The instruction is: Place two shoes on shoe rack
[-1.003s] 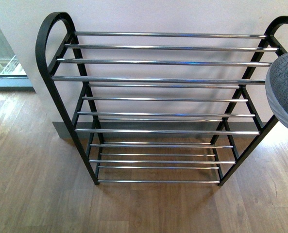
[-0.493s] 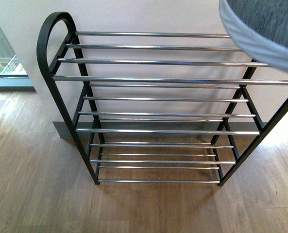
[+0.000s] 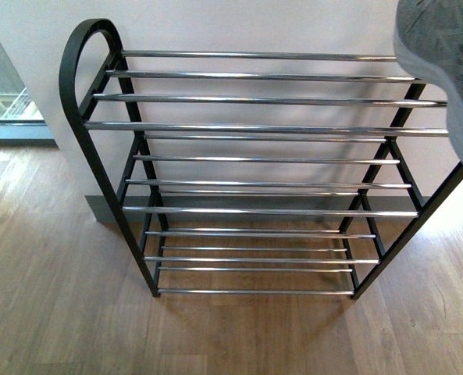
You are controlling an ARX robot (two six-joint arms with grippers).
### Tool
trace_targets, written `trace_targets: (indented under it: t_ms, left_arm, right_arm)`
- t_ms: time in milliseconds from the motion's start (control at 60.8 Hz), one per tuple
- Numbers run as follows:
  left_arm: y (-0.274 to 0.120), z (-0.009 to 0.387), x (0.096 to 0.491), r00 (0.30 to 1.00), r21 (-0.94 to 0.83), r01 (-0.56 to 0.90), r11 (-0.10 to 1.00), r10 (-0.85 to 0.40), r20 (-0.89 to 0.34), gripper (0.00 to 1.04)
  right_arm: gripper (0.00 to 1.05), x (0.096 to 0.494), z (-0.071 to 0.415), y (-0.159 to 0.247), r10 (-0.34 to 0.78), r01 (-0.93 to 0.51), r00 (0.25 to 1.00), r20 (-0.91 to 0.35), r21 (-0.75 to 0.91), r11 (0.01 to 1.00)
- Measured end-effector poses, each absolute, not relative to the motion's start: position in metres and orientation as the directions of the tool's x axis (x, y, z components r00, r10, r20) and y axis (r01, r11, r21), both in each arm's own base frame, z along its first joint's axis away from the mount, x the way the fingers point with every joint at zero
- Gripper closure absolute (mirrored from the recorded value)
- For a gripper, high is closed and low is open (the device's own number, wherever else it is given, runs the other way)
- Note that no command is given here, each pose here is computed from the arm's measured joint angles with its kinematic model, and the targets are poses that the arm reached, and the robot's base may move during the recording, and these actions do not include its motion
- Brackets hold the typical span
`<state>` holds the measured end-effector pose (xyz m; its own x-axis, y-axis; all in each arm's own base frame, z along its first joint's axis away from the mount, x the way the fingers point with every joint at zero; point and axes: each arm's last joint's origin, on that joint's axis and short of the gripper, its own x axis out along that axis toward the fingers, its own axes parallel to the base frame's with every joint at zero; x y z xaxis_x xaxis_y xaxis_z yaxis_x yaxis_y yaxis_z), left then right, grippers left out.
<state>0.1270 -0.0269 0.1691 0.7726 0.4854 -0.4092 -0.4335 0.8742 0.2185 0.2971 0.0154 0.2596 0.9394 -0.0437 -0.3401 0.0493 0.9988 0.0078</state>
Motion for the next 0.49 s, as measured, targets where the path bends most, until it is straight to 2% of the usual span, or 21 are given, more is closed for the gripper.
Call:
trace_targets:
  t_ms: [247,493]
  left_arm:
    - [-0.027,0.169,0.127,0.773,0.219,-0.434,0.874,0.485,-0.409,1.03]
    - [-0.027,0.169,0.127,0.773,0.219,-0.433,0.874,0.485,-0.409,1.03]
  right_arm:
    - [1.03,0.333,0.253,0.033,-0.054,0.069,0.929,-0.365,0.028,0.997]
    - [1.03,0.376,0.228,0.018,-0.138,0.166,0.908,-0.395,0.037,0.985]
